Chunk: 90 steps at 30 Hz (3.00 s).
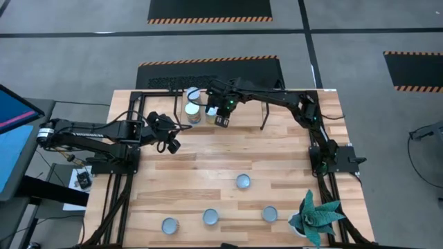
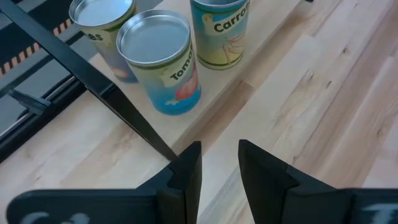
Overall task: Pick and place cans onto a shelf
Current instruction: Put the canned carrots on the shelf, then move the canned black beans to the middle left
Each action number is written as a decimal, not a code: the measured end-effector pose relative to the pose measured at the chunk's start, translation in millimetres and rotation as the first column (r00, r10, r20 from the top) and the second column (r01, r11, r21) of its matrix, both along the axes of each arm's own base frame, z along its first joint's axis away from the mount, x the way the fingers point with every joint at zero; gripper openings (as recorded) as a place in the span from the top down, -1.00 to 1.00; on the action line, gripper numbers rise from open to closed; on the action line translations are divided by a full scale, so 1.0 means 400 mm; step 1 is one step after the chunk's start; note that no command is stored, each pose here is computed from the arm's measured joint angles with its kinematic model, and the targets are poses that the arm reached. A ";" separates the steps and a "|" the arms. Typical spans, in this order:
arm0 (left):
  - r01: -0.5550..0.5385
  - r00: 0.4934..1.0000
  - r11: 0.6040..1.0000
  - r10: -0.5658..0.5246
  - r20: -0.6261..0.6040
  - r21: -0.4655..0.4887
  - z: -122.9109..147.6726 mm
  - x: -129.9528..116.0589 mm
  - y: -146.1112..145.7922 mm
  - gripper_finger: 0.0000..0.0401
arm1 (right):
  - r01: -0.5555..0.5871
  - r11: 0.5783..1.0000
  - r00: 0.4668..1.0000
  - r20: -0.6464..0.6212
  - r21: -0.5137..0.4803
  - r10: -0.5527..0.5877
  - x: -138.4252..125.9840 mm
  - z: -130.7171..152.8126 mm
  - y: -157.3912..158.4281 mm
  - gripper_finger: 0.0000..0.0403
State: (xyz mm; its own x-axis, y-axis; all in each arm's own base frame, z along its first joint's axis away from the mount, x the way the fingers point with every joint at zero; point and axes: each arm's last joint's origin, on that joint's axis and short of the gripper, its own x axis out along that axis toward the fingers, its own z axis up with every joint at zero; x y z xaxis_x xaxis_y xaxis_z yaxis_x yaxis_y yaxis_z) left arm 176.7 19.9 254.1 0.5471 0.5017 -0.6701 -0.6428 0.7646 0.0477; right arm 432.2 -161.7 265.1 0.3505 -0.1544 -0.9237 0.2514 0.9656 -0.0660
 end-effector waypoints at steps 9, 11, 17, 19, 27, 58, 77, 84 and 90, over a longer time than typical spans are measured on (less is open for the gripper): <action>-0.017 1.000 1.000 0.017 0.020 -0.013 0.001 0.001 0.000 0.52 | 0.029 1.000 0.999 0.043 -0.010 -0.029 0.002 0.004 -0.020 0.47; -0.019 1.000 1.000 0.019 0.025 -0.015 0.002 0.002 0.000 0.52 | 0.035 0.999 0.998 0.054 -0.014 -0.034 0.003 0.006 -0.026 0.47; -0.019 0.999 1.000 0.020 0.049 -0.016 0.005 0.006 0.000 0.52 | 0.045 0.999 0.999 0.023 -0.005 -0.045 -0.007 0.002 -0.032 0.47; -0.020 0.999 1.000 0.020 0.048 -0.016 0.005 0.006 0.000 0.52 | 0.045 0.999 0.999 -0.020 0.011 -0.045 -0.017 0.005 -0.027 0.47; -0.035 0.997 0.999 0.037 0.061 -0.030 0.005 0.006 0.000 0.52 | 0.073 0.992 0.964 -0.263 0.103 -0.044 -0.079 0.072 0.041 0.47; 0.391 0.885 0.730 -0.466 0.009 -0.561 -0.038 -0.015 -0.237 0.65 | -0.043 0.985 0.968 -0.238 0.166 0.082 -0.031 0.093 0.297 0.47; 0.213 0.810 0.604 -0.549 -0.207 -0.768 -0.092 0.068 -0.612 1.00 | -0.152 0.974 0.941 -0.276 0.167 0.194 -0.035 0.092 0.404 0.47; 0.193 0.821 0.675 -0.509 -0.261 -0.712 -0.144 0.097 -0.647 1.00 | -0.211 0.963 0.928 -0.276 0.169 0.251 -0.036 0.092 0.455 0.47; 0.199 0.781 0.724 -0.524 -0.339 -0.660 -0.175 0.118 -0.613 1.00 | -0.227 0.959 0.923 -0.276 0.170 0.268 -0.038 0.092 0.481 0.47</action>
